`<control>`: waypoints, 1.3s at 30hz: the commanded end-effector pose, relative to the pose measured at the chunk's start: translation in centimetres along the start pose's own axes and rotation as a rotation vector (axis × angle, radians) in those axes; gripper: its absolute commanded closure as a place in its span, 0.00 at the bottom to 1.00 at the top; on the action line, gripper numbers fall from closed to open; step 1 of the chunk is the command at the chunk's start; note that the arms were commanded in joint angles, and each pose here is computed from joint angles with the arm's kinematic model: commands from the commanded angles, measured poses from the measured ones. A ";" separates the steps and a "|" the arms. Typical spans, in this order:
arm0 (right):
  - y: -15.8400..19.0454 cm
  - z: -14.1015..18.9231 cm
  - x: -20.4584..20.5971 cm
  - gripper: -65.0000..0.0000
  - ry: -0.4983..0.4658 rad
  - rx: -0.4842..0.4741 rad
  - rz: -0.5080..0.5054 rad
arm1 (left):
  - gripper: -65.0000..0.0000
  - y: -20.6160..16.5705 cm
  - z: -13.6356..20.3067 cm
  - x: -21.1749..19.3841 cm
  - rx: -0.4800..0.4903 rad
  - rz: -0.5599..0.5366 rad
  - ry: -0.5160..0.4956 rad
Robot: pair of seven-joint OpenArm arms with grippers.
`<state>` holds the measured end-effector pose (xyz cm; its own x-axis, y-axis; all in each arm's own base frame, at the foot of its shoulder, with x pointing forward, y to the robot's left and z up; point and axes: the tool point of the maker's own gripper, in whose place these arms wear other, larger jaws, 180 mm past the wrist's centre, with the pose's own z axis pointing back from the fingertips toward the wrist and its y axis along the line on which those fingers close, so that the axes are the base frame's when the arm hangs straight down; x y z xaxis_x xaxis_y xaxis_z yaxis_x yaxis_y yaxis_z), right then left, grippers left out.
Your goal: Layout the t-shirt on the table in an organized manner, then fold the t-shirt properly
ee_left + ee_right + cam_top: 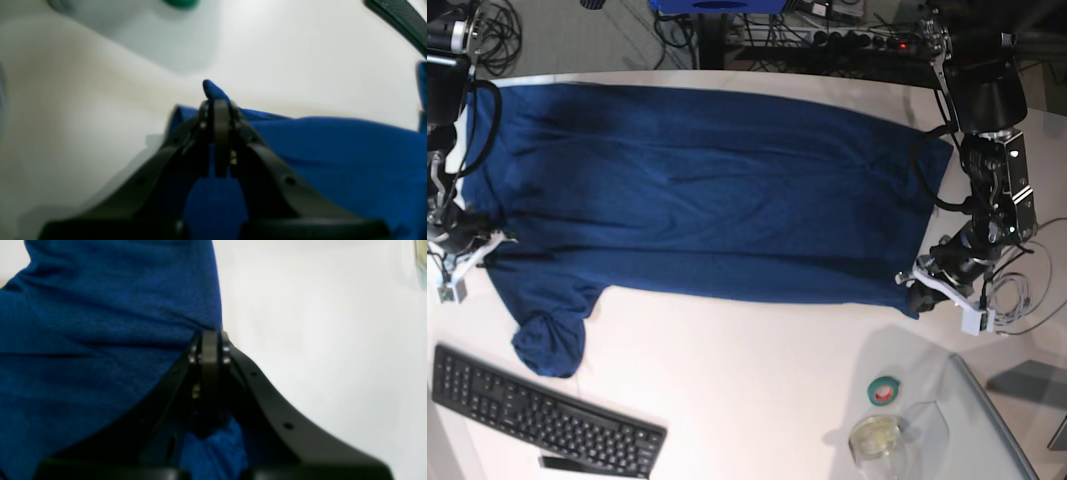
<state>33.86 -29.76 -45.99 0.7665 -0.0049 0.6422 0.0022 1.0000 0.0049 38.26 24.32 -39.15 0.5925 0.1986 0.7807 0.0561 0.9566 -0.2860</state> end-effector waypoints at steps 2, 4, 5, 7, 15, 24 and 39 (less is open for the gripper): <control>-0.9 0.6 1.7 1.00 -0.050 -0.014 0.014 | 1.00 0.7 1.0 2.7 0.001 -0.010 -0.077; -0.7 1.1 2.0 1.00 -0.067 -0.014 0.033 | 1.00 1.3 1.3 2.5 0.012 -0.018 -0.068; -0.5 1.3 1.5 1.00 -0.061 -0.013 0.041 | 1.00 1.5 1.4 2.5 0.017 -0.020 -0.066; -0.2 1.8 1.3 1.00 -0.050 -0.013 0.057 | 1.00 2.1 1.7 1.9 0.028 -0.026 -0.051; -0.3 2.2 -0.7 1.00 0.008 -0.017 0.064 | 1.00 3.0 2.3 2.1 0.044 -0.042 -0.043; 0.0 3.1 -2.1 1.00 0.019 -0.016 0.086 | 1.00 4.0 3.1 0.7 0.063 -0.051 -0.008; -1.0 6.0 -4.3 1.00 0.120 -0.068 0.057 | 1.00 4.3 3.6 -3.0 0.071 -0.045 0.067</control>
<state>25.83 -29.84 -45.44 0.8585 0.0359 0.5116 -0.0068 0.9983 -0.0586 32.61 27.71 -42.48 0.6851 0.1490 0.7131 0.0231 0.9739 -0.2257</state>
